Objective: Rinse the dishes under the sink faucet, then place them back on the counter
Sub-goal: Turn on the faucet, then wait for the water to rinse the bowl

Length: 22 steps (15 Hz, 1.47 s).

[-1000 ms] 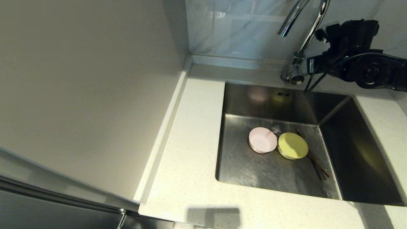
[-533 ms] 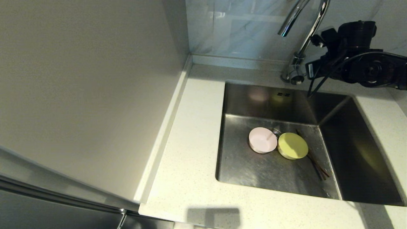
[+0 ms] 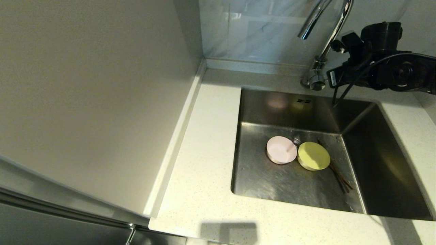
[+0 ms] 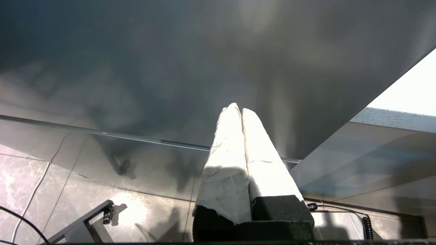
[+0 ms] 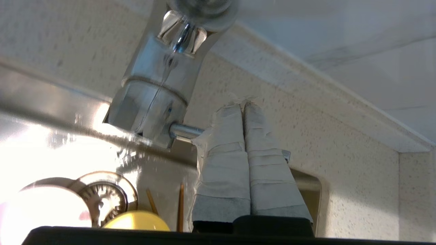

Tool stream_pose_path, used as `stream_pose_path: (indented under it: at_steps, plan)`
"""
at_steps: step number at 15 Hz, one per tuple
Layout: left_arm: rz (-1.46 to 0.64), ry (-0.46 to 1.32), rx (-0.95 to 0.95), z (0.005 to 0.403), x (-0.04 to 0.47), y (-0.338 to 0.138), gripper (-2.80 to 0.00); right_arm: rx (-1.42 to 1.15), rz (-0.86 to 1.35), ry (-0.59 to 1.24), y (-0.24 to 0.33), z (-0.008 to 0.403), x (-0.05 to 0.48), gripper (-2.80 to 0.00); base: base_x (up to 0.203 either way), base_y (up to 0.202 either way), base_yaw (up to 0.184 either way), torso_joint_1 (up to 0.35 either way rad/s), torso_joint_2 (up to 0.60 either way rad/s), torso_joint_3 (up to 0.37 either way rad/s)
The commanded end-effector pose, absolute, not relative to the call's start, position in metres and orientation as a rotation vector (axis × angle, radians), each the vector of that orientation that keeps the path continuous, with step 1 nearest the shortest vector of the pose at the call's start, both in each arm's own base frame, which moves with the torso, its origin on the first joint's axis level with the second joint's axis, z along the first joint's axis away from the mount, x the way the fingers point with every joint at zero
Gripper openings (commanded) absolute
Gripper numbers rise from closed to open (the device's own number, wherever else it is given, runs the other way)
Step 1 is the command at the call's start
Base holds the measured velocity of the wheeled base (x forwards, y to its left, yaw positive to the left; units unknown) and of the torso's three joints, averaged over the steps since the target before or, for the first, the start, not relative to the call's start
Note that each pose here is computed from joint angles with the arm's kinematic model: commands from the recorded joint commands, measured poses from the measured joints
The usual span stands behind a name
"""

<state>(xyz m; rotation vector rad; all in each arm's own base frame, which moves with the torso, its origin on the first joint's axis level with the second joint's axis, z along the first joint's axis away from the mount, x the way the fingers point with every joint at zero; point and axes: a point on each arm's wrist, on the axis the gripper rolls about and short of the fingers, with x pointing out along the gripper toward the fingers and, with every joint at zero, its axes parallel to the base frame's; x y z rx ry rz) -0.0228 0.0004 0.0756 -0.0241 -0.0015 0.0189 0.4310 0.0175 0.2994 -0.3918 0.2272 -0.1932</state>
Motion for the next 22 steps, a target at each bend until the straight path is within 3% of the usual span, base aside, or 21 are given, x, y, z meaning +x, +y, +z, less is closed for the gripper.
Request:
stream_pose_path:
  at_steps: [1, 12, 22]
  plan:
    - [0.020, -0.005, -0.025, 0.076, -0.023, 0.000, -2.80, -0.405, -0.189, 0.251, 0.017, 0.298, 0.430, -2.80, 0.000, 0.000, 0.000, 0.000, 0.00, 0.000]
    - [0.020, -0.005, -0.025, 0.076, -0.023, 0.000, -2.80, -0.402, -0.170, 0.298, 0.015, 0.308, 0.413, -2.80, 0.000, 0.000, 0.000, 0.000, 0.00, 0.000]
    - [0.020, -0.005, -0.025, 0.076, -0.023, 0.000, -2.80, -0.180, -0.306, 0.000, -0.004, 0.374, 0.372, -2.80, 0.000, 0.000, 0.000, 0.000, 0.00, 0.000]
